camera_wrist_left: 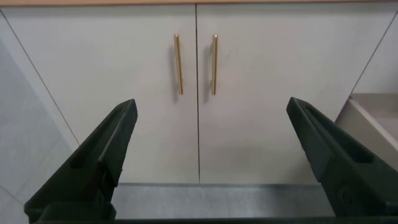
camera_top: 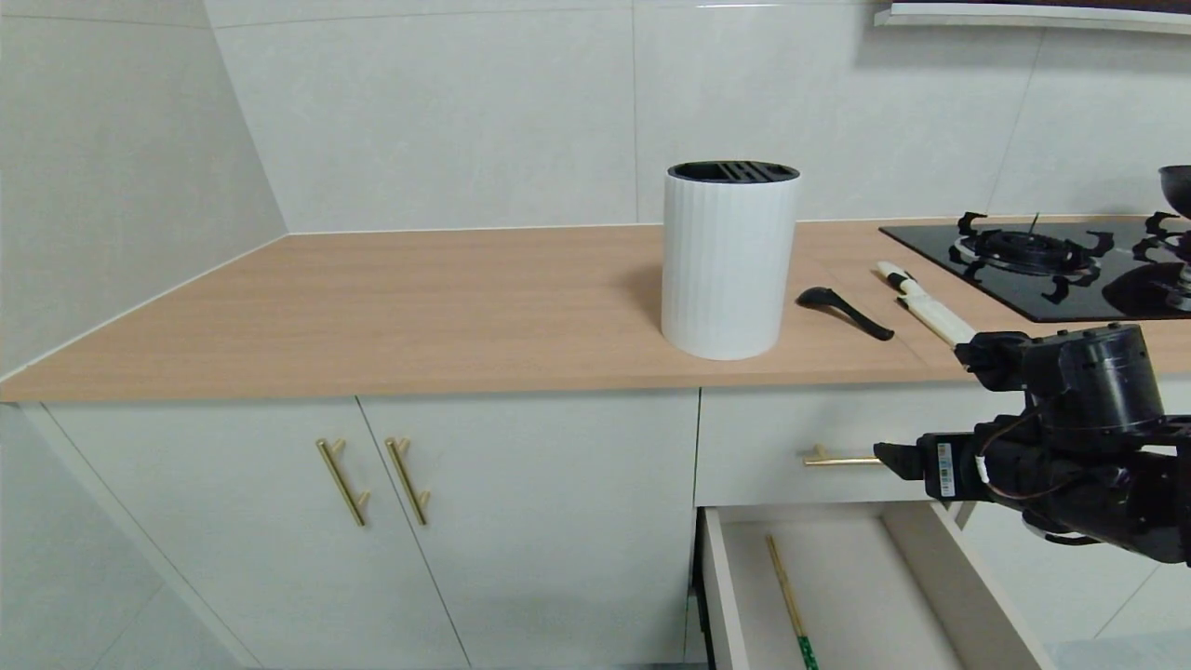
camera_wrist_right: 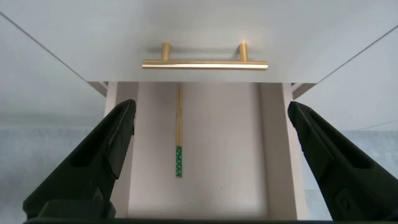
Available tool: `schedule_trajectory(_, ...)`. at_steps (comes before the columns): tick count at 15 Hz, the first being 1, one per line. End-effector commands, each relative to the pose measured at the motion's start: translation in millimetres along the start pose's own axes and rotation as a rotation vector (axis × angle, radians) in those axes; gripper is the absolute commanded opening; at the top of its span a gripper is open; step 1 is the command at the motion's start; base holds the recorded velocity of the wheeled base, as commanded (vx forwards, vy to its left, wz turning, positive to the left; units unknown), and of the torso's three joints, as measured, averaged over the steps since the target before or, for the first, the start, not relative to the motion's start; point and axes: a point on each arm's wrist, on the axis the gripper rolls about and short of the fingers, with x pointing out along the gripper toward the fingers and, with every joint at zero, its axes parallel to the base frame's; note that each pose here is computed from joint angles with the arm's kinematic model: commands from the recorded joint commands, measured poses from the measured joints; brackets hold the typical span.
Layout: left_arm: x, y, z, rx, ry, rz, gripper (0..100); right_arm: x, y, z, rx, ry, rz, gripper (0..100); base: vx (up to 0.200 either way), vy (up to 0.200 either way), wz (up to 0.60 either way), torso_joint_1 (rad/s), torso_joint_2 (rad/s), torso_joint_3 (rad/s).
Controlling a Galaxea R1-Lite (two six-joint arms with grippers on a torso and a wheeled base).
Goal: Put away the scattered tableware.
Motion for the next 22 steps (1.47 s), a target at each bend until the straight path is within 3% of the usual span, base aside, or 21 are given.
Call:
schedule_trajectory(1, 0.0, 0.0, 0.0, 0.0, 0.0, 0.0, 100, 0.7, 0.3, -0.4, -0.001, 0.002, 0.0, 100, 0.0, 0.0, 0.0, 0.027, -0.06, -0.041)
schedule_trajectory(6, 0.0, 0.0, 0.0, 0.0, 0.0, 0.0, 100, -0.8, -0.1, 0.5, 0.001, -0.004, 0.001, 100, 0.0, 0.0, 0.0, 0.019, -0.04, -0.024)
schedule_trajectory(16, 0.1, 0.0, 0.0, 0.0, 0.001, 0.0, 100, 0.0, 0.2, 0.1, 0.0, 0.0, 0.004, 100, 0.0, 0.0, 0.0, 0.196, -0.45, -0.257)
schedule_trajectory(20, 0.0, 0.0, 0.0, 0.0, 0.0, 0.0, 100, 4.5, -7.3, 2.1, -0.027, 0.002, -0.01, 100, 0.0, 0.0, 0.0, 0.047, -0.1, -0.054)
schedule_trajectory(22, 0.0, 0.0, 0.0, 0.0, 0.0, 0.0, 100, 13.2, -12.2, 15.8, -0.032, -0.058, 0.062, 100, 0.0, 0.0, 0.0, 0.0, 0.0, 0.0)
